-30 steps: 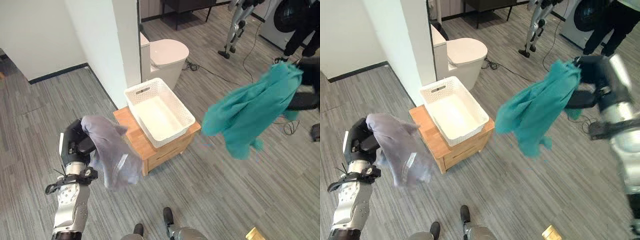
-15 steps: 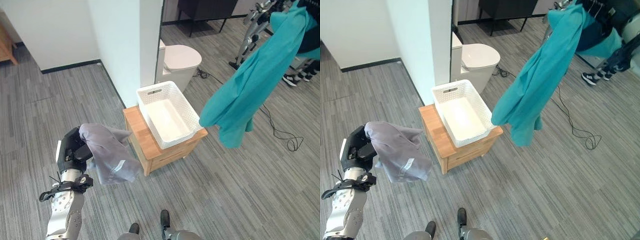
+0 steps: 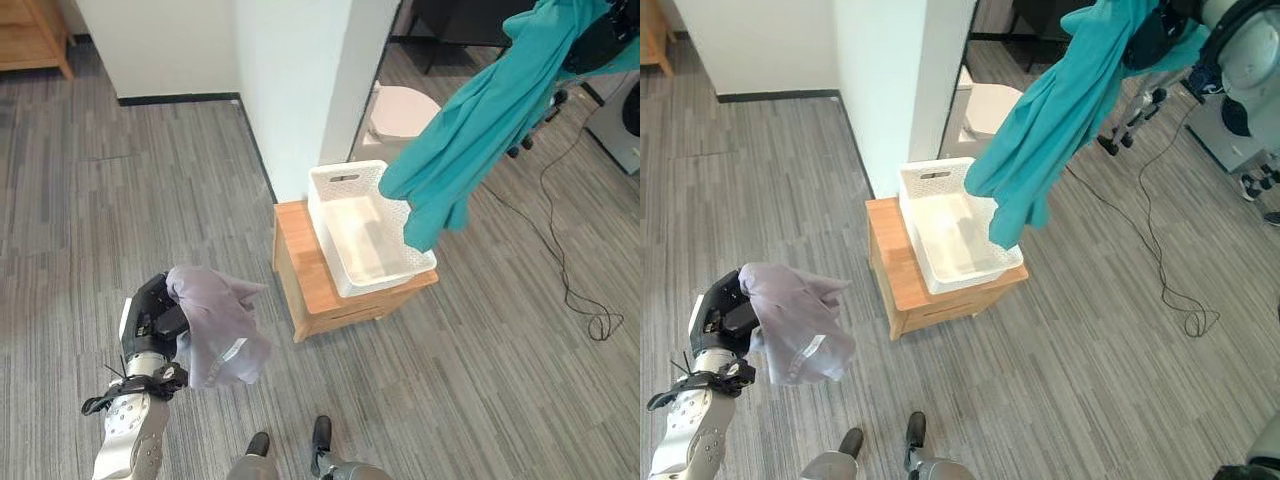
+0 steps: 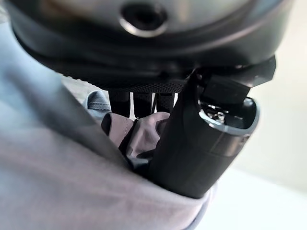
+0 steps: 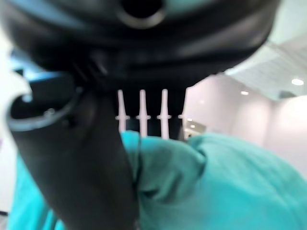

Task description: Pick up bed clothes into laundry basket.

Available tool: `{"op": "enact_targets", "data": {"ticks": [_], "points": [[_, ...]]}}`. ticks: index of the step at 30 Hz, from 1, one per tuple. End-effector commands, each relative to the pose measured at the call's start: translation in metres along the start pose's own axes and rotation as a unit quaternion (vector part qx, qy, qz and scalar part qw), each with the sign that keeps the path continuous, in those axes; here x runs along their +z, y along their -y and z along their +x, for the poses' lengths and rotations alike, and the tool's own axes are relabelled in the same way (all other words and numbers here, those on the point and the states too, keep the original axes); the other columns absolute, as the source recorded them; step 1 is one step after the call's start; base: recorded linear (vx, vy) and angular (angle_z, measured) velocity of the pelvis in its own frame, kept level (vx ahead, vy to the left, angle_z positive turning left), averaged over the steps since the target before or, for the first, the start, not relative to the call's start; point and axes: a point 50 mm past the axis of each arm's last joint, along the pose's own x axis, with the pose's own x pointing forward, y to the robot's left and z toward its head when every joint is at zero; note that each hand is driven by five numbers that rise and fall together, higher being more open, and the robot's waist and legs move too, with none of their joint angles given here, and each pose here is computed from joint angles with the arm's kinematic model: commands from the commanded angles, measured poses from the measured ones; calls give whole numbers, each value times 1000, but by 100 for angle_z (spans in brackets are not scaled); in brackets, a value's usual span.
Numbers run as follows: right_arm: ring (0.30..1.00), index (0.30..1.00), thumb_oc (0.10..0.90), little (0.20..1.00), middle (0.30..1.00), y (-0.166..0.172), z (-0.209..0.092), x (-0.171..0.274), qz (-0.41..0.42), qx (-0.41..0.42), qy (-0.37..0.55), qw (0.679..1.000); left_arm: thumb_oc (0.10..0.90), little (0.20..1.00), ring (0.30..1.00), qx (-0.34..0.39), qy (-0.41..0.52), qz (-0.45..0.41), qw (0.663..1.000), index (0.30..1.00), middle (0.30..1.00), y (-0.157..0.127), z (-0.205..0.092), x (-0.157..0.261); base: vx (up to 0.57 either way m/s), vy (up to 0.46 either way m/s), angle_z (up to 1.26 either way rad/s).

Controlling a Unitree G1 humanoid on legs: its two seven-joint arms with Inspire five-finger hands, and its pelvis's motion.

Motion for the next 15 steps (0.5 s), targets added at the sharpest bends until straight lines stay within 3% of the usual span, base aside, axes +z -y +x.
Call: {"op": "enact_targets", "data": {"ticks": [1, 8, 15], "points": [[300, 300, 400, 300, 300, 110, -18, -41, -4, -193, -106, 975, 400, 300, 300, -79, 161, 50, 982, 300, 300, 15, 14, 74, 4, -13, 12], [300, 300, 400, 300, 300, 123, -22, -46, -10, -210, -122, 970, 400, 300, 300, -71, 160, 61, 983, 300, 300, 10, 13, 76, 4, -5, 4], [300, 300, 400, 300, 300, 103, -17, -43, -27, -174, -116, 977, 400, 300, 300, -75, 166, 52, 982, 300, 300, 17, 17, 76, -4, 9, 5]]}}
